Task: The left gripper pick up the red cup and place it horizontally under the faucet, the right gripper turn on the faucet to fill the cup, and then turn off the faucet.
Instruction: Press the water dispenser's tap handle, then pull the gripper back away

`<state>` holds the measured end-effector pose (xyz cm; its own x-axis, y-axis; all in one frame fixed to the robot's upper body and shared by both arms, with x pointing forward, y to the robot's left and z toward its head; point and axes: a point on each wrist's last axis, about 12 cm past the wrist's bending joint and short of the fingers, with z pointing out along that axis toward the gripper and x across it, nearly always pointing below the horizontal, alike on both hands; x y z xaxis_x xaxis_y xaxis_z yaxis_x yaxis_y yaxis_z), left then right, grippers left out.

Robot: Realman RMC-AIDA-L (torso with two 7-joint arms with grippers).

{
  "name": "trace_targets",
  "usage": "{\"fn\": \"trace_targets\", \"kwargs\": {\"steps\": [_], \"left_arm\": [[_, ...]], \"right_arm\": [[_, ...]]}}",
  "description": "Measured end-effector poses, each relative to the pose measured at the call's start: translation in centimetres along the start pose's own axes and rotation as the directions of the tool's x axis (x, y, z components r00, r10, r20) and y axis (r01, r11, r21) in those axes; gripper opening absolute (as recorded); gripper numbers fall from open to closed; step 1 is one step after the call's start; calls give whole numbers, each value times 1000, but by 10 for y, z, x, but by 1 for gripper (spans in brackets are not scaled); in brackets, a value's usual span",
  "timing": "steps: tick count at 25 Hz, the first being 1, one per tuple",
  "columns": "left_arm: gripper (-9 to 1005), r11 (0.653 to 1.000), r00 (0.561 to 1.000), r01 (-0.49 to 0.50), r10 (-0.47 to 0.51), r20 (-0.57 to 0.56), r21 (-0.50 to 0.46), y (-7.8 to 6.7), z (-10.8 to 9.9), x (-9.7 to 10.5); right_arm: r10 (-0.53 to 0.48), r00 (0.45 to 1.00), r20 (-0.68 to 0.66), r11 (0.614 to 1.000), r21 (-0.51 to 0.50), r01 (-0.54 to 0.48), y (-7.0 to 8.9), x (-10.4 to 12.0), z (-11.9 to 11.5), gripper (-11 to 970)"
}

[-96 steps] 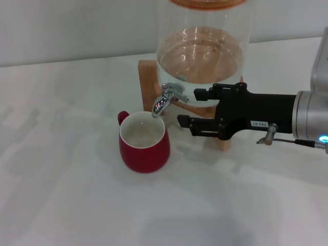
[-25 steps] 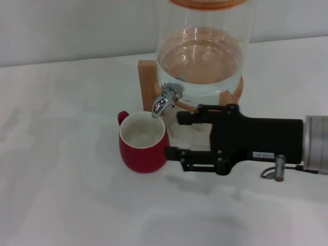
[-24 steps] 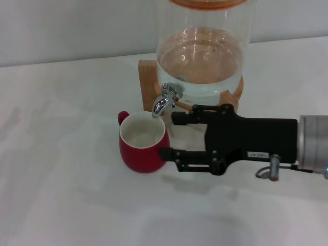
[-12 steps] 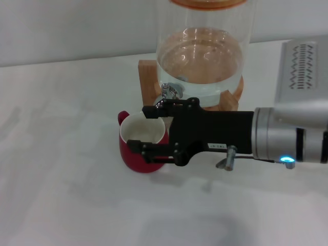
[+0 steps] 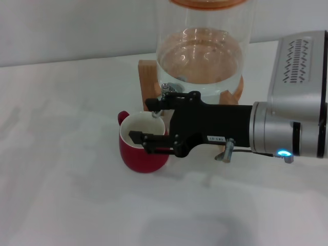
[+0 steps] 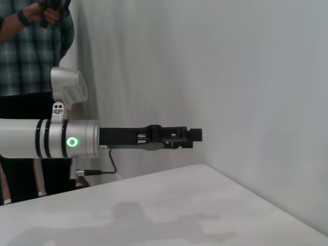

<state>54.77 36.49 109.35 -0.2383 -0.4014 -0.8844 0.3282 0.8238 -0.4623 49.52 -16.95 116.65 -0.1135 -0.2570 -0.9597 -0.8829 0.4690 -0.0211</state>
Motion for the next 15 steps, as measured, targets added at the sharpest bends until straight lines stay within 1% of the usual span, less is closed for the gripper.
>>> {"fn": "trace_targets", "kwargs": {"steps": [7, 15], "left_arm": [[865, 1000, 1000, 1, -1, -3, 4, -1, 0, 0], [864, 1000, 1000, 2, -2, -2, 3, 0, 1, 0]], "right_arm": [[2, 1000, -2, 1000, 26, -2, -6, 1, -5, 719], [-2, 1000, -21, 1000, -3, 2, -2, 4, -4, 719]]}}
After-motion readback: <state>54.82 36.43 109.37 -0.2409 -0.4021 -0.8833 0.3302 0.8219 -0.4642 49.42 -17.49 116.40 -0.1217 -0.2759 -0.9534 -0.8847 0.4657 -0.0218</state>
